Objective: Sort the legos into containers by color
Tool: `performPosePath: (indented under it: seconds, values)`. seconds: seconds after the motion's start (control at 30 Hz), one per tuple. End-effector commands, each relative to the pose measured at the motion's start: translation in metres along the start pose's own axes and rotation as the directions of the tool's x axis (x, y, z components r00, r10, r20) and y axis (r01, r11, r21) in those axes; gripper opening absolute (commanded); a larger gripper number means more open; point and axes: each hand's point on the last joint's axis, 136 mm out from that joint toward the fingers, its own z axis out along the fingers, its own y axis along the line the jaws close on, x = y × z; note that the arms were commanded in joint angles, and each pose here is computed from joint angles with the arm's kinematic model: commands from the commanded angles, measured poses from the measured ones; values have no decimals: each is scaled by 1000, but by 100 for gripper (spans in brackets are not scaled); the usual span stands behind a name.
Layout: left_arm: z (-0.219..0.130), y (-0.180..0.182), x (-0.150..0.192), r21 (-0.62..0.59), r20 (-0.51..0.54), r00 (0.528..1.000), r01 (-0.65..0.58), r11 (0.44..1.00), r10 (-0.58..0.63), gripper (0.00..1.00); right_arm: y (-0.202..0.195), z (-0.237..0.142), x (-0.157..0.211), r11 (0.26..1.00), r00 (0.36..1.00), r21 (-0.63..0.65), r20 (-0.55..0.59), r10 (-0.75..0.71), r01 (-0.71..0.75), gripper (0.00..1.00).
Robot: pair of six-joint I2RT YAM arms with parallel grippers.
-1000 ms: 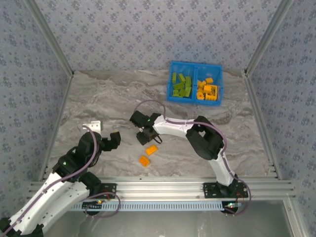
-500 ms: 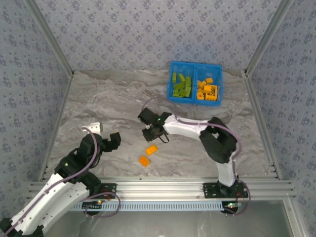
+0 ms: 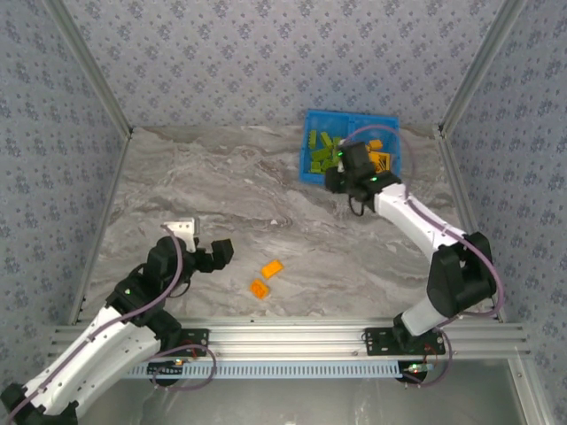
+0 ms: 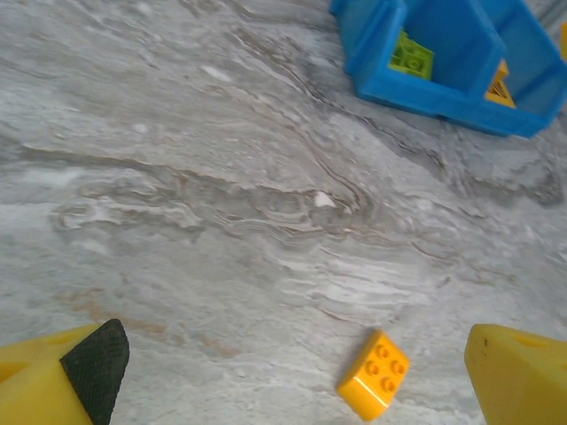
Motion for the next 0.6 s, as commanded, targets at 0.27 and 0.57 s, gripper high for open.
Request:
performPosePath:
  seconds: [0.27, 0.57]
  values:
    - [29, -57, 10, 224, -75, 996, 59, 973, -43, 99, -99, 73, -61, 966, 976, 145, 4, 217, -215, 35]
    - [46, -83, 27, 229, -156, 985, -37, 973, 74, 99, -117, 134, -87, 957, 969, 185, -58, 239, -225, 41]
